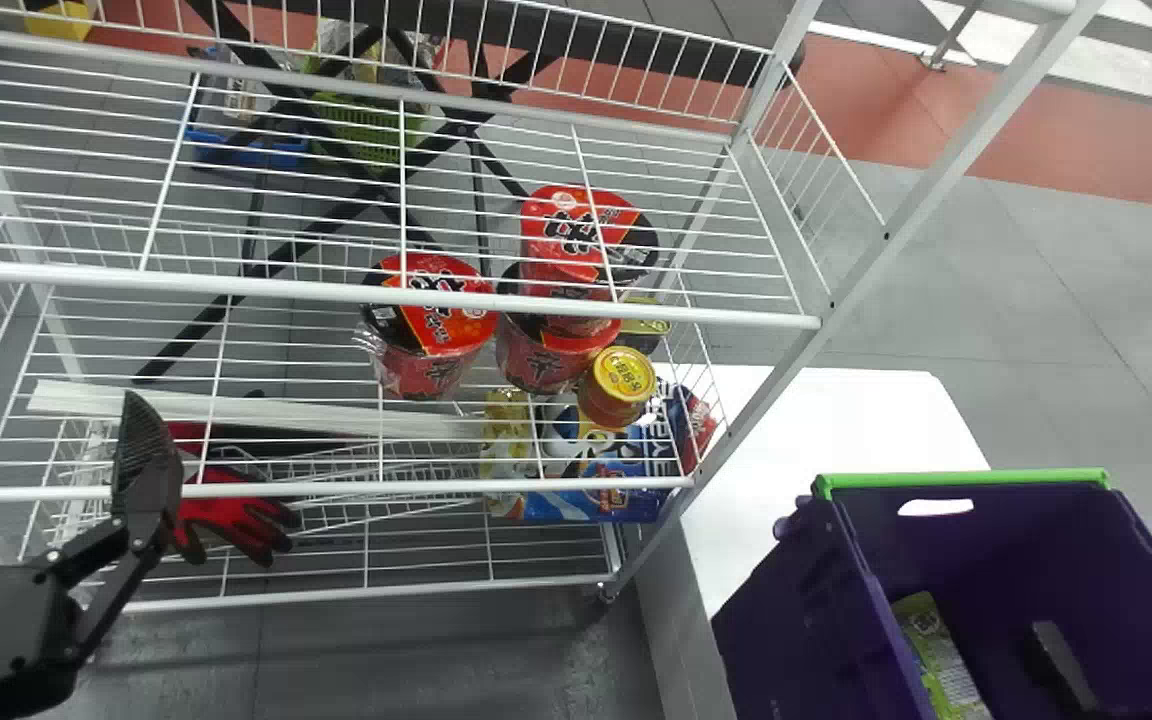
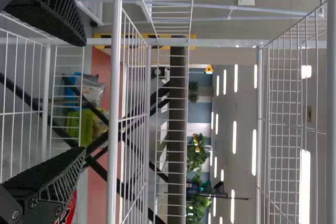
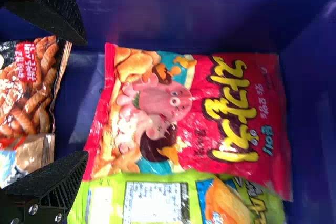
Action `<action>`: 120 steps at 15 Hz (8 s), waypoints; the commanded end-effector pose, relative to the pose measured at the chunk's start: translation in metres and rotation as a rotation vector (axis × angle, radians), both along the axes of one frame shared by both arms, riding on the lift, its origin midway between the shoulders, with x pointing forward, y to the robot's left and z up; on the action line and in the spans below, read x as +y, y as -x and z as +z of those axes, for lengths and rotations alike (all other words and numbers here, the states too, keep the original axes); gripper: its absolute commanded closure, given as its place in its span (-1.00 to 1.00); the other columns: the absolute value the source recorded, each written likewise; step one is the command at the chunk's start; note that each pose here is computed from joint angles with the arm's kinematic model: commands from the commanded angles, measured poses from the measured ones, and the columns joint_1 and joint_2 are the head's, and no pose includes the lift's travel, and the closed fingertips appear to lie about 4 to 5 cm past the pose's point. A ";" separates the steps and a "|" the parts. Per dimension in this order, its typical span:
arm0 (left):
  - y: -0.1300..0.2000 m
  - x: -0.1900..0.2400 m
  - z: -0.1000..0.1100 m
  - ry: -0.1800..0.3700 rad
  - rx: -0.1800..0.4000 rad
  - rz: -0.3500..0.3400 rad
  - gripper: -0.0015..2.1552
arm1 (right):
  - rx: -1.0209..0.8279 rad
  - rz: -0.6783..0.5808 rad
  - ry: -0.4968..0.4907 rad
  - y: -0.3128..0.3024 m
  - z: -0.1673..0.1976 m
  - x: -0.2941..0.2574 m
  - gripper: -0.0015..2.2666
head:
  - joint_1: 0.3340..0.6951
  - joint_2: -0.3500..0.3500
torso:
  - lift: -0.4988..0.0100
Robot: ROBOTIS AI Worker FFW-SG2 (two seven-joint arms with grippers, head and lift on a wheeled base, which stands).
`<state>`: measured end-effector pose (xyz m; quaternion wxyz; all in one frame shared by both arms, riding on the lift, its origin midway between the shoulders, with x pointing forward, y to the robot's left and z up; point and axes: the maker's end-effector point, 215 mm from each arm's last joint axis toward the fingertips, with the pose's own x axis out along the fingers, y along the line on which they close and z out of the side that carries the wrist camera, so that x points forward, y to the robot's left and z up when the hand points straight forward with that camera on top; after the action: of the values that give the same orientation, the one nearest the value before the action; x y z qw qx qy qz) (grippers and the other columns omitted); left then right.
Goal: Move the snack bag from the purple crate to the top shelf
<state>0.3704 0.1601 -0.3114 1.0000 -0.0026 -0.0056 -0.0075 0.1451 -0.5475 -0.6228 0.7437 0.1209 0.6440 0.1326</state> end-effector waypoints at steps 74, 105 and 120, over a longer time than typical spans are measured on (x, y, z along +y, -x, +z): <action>-0.001 0.005 -0.001 -0.010 -0.004 0.012 -0.90 | -0.217 -0.030 0.247 -0.014 -0.026 -0.006 0.43 | 1.00 -1.00 | -0.28; -0.004 -0.003 0.001 0.001 0.002 -0.010 -0.91 | -0.349 -0.116 0.260 -0.013 0.073 -0.007 0.43 | 1.00 -1.00 | 0.21; -0.013 -0.002 -0.009 0.023 0.036 -0.012 -0.90 | -0.364 -0.125 0.247 -0.034 0.078 -0.002 0.43 | 1.00 -1.00 | 0.44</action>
<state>0.3846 0.1597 -0.3203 0.9998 -0.0142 0.0119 -0.0116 0.1786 -0.5484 -0.5460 0.8626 0.0435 0.5033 0.0260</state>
